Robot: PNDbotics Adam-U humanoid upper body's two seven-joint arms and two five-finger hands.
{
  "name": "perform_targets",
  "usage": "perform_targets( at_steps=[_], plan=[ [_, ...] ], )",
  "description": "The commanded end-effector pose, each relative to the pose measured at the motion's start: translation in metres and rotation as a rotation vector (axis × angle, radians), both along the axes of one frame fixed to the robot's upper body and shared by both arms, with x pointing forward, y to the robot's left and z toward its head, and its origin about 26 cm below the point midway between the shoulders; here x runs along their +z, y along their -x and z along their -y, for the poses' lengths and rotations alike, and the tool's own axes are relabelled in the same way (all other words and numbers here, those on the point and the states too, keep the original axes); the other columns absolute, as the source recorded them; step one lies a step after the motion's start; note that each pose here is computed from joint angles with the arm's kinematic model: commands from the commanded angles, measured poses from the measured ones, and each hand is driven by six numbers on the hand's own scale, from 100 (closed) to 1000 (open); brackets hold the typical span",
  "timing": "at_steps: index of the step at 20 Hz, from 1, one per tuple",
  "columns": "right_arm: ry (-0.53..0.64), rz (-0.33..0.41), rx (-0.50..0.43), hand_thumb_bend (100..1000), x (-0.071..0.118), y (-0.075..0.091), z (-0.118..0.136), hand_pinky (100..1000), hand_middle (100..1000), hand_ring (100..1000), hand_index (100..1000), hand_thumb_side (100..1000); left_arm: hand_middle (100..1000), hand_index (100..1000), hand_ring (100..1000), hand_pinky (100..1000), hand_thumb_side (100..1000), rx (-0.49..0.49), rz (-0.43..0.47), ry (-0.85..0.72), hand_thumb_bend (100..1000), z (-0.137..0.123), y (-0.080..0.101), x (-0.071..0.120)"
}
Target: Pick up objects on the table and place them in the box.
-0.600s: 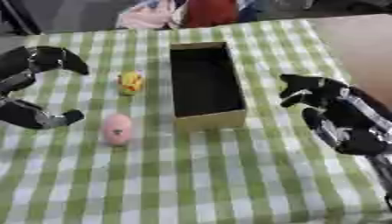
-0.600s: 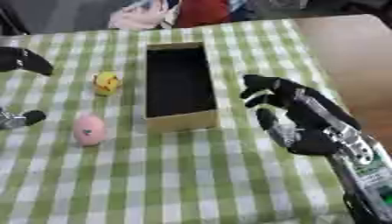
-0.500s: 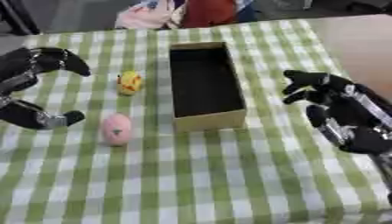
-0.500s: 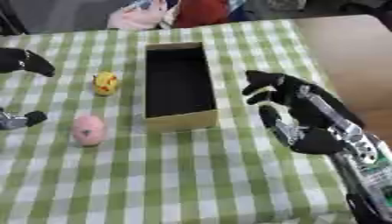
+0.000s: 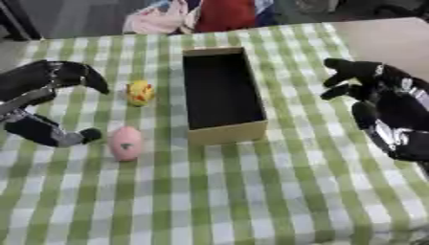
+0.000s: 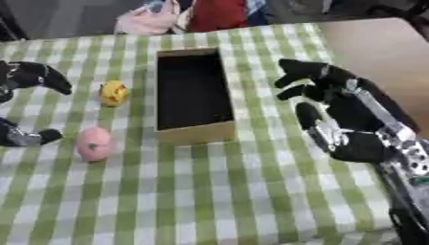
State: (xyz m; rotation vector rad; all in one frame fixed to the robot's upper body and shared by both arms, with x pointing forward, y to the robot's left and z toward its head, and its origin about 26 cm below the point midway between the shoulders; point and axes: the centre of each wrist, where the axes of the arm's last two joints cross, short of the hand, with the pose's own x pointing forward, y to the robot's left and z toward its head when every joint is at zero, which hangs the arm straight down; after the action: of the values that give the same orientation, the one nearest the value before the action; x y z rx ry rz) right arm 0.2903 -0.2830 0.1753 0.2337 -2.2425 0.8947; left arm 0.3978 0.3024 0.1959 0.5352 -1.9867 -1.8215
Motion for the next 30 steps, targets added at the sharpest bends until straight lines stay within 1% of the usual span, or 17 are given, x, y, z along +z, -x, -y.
perform_targets(
  at_steps=[1,8,12,14,16,18,19,21,22,23,24,25,26,27,28,29,30],
  plan=[
    [0.013,0.038,0.004,100,0.013,0.002,0.003,741,716,1000,873,374,692,772,710,718,491,-0.013,0.022,-0.042,447,0.002,-0.003,0.007],
    [0.014,0.032,0.007,100,0.012,0.002,0.002,741,716,1000,874,377,670,765,696,714,480,-0.052,0.004,-0.112,450,0.011,-0.008,-0.006],
    [0.016,0.030,0.006,100,0.012,0.002,0.002,741,716,1000,874,381,645,766,679,713,448,-0.068,-0.002,-0.173,455,0.012,-0.009,-0.012],
    [0.016,0.029,0.007,100,0.012,0.002,0.002,741,716,1000,874,381,626,769,647,712,380,-0.067,-0.003,-0.195,452,0.011,-0.010,-0.014],
    [0.016,0.029,0.008,100,0.012,0.002,0.002,741,716,1000,874,382,626,770,637,712,361,-0.064,-0.004,-0.208,441,0.010,-0.011,-0.017],
    [0.016,0.030,0.009,100,0.012,0.002,0.002,741,716,1000,874,383,625,774,633,711,276,-0.062,-0.008,-0.220,402,0.010,-0.012,-0.020],
    [0.017,0.030,0.009,100,0.012,0.002,0.002,741,716,1000,874,384,624,774,630,710,257,-0.060,-0.012,-0.225,391,0.010,-0.013,-0.021],
    [0.017,0.029,0.009,100,0.012,0.002,0.002,741,716,1000,874,386,618,773,619,709,187,-0.059,-0.021,-0.236,350,0.009,-0.014,-0.025],
    [0.017,0.029,0.008,100,0.012,0.002,0.002,741,716,1000,874,386,618,773,619,709,187,-0.059,-0.026,-0.240,350,0.009,-0.014,-0.027],
    [0.017,0.029,0.008,100,0.011,0.002,0.002,741,716,1000,874,386,611,770,614,707,147,-0.060,-0.030,-0.243,314,0.009,-0.014,-0.028],
    [0.018,0.028,0.007,100,0.011,0.002,0.002,741,716,1000,874,387,603,768,609,706,146,-0.060,-0.034,-0.245,297,0.009,-0.015,-0.029],
    [0.018,0.027,0.007,100,0.011,0.001,0.002,742,716,1000,875,389,580,747,594,701,142,-0.060,-0.037,-0.240,250,0.008,-0.015,-0.030],
    [0.019,0.027,0.007,100,0.011,0.001,0.002,742,716,1000,875,389,579,745,593,701,142,-0.059,-0.040,-0.234,243,0.008,-0.015,-0.031],
    [0.019,0.027,0.007,100,0.011,0.001,0.002,742,716,1000,875,390,559,726,580,695,141,-0.059,-0.043,-0.225,198,0.008,-0.016,-0.032],
    [0.019,0.026,0.006,100,0.010,0.001,0.002,741,716,1000,875,390,548,715,572,693,141,-0.060,-0.045,-0.214,176,0.008,-0.016,-0.033],
    [0.019,0.026,0.006,100,0.010,0.001,0.002,742,716,1000,875,390,508,671,543,682,141,-0.061,-0.045,-0.196,111,0.009,-0.016,-0.034],
    [0.019,0.026,0.006,100,0.010,0.001,0.002,742,716,1000,875,391,502,664,539,680,141,-0.062,-0.044,-0.174,103,0.008,-0.016,-0.034]
  ],
)
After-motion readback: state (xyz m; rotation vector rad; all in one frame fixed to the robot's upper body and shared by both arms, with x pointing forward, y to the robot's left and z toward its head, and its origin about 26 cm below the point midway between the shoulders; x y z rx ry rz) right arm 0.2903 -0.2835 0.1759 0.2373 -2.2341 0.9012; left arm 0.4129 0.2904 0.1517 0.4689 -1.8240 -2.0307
